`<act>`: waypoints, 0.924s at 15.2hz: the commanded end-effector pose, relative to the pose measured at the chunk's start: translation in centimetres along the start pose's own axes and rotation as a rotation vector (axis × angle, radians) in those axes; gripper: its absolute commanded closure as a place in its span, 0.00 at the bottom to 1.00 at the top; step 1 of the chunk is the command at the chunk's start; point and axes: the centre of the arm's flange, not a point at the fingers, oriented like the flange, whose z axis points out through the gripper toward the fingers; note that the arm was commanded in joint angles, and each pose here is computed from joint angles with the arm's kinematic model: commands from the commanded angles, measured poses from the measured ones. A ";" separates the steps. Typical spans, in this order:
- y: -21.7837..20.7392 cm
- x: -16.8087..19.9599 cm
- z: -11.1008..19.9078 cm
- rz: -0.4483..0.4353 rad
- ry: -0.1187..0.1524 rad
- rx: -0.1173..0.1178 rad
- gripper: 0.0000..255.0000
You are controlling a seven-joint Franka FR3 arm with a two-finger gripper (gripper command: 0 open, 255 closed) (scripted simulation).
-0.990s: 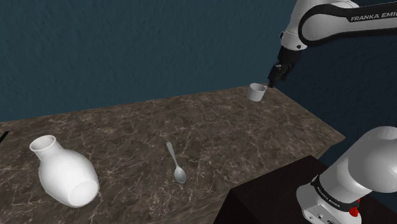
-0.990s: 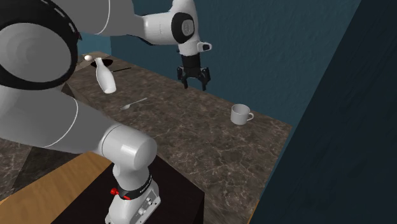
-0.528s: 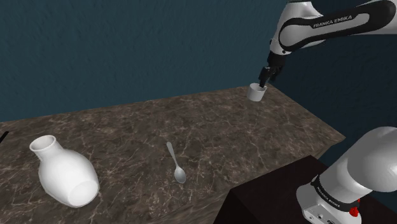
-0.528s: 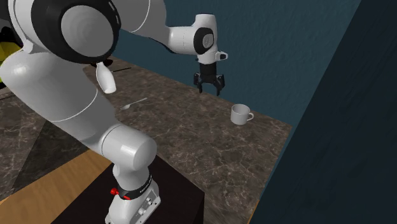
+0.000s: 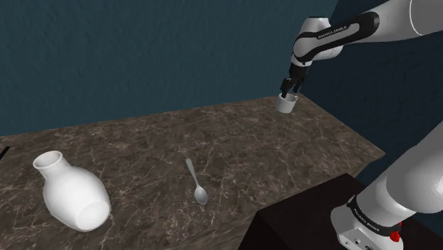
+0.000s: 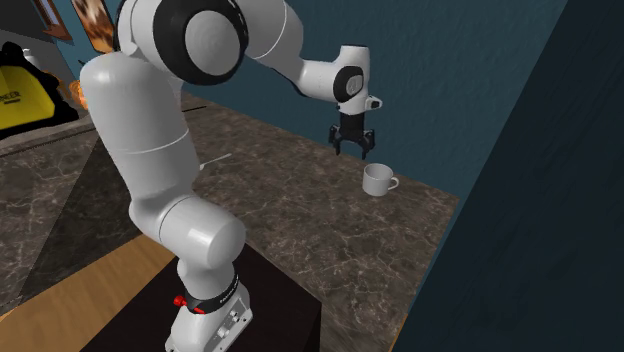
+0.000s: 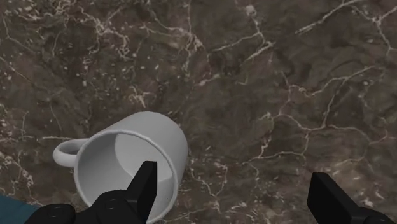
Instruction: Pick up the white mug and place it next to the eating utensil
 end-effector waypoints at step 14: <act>4.6 5.3 9.2 0.009 -0.005 0.021 0.00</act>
